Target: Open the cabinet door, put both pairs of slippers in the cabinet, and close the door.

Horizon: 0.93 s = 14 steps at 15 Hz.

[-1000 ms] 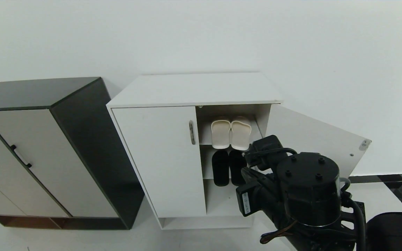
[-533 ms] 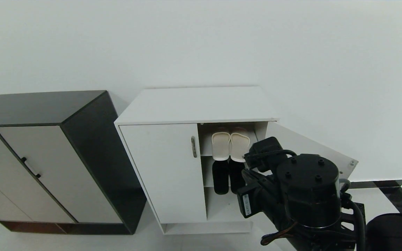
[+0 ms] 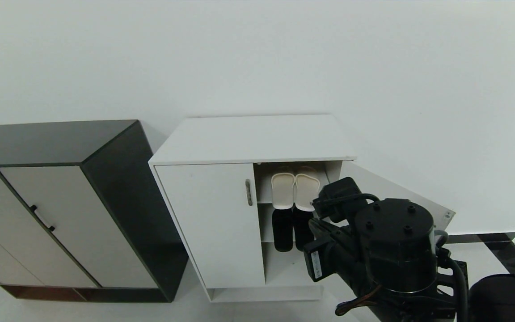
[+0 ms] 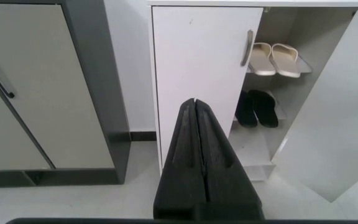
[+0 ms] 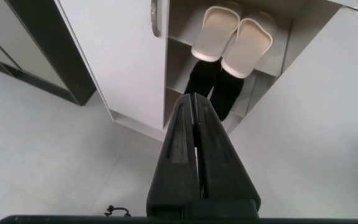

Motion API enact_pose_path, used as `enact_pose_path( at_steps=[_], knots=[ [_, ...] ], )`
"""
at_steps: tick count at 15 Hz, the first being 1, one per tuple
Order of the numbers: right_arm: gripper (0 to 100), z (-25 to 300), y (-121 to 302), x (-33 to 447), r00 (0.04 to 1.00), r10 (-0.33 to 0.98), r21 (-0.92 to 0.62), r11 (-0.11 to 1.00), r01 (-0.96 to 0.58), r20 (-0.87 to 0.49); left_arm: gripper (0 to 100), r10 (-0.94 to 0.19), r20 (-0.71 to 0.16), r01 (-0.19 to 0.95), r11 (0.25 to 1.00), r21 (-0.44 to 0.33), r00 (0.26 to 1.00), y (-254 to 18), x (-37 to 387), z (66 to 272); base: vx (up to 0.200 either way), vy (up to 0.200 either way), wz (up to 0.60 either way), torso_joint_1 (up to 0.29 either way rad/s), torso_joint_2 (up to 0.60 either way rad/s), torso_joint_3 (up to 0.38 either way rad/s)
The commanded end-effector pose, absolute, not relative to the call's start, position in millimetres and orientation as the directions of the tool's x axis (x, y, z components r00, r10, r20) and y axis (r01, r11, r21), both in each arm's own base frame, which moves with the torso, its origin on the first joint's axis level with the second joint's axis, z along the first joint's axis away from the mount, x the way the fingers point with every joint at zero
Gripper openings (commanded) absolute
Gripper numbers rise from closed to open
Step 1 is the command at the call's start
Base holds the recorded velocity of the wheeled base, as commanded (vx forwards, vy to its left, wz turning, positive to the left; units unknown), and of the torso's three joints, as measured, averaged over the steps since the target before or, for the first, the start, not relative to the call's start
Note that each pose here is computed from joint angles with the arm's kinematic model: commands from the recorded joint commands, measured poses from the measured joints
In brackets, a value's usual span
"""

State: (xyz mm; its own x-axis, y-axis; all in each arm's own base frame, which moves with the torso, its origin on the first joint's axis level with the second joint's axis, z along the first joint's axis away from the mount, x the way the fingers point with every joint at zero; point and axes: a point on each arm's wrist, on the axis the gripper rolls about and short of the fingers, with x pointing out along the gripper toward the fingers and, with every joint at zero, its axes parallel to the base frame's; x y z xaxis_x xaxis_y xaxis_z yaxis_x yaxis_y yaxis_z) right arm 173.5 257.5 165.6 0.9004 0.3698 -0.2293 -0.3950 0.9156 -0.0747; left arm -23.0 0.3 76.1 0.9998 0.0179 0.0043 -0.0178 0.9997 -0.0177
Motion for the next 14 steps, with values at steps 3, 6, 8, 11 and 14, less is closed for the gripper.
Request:
enact_pose_path(
  at_steps=[3, 6, 8, 11, 14],
  knots=[
    [0, 163, 257, 173, 0.896, 0.375, -0.082, 0.911, -0.404, -0.238, 0, 0.018, 0.003, -0.018, 1.000, -0.018, 1.000, 0, -23, 76, 0.000, 0.000, -0.40, 0.005, 0.00, 0.002],
    [0, 163, 257, 173, 0.896, 0.375, -0.082, 0.911, -0.404, -0.238, 0, 0.018, 0.003, -0.018, 1.000, -0.018, 1.000, 0, -23, 76, 0.000, 0.000, -0.60, 0.001, 0.00, 0.001],
    [0, 163, 257, 173, 0.896, 0.375, -0.082, 0.911, -0.404, -0.238, 0, 0.018, 0.003, -0.018, 1.000, -0.018, 1.000, 0, -23, 76, 0.000, 0.000, -0.60, 0.010, 0.00, 0.000],
    [0, 167, 250, 186, 0.914, 0.337, -0.082, 0.928, -0.362, -0.226, 0, 0.018, 0.003, -0.018, 1.000, -0.017, 1.000, 0, -23, 76, 0.000, 0.000, -0.40, 0.003, 0.00, 0.003],
    [0, 184, 241, 208, 0.939, 0.304, -0.054, 0.947, -0.316, -0.161, 0, 0.018, 0.003, -0.018, 1.000, -0.018, 1.000, 0, -23, 76, 0.000, 0.000, 0.00, 0.000, 0.00, 0.000]
  ],
)
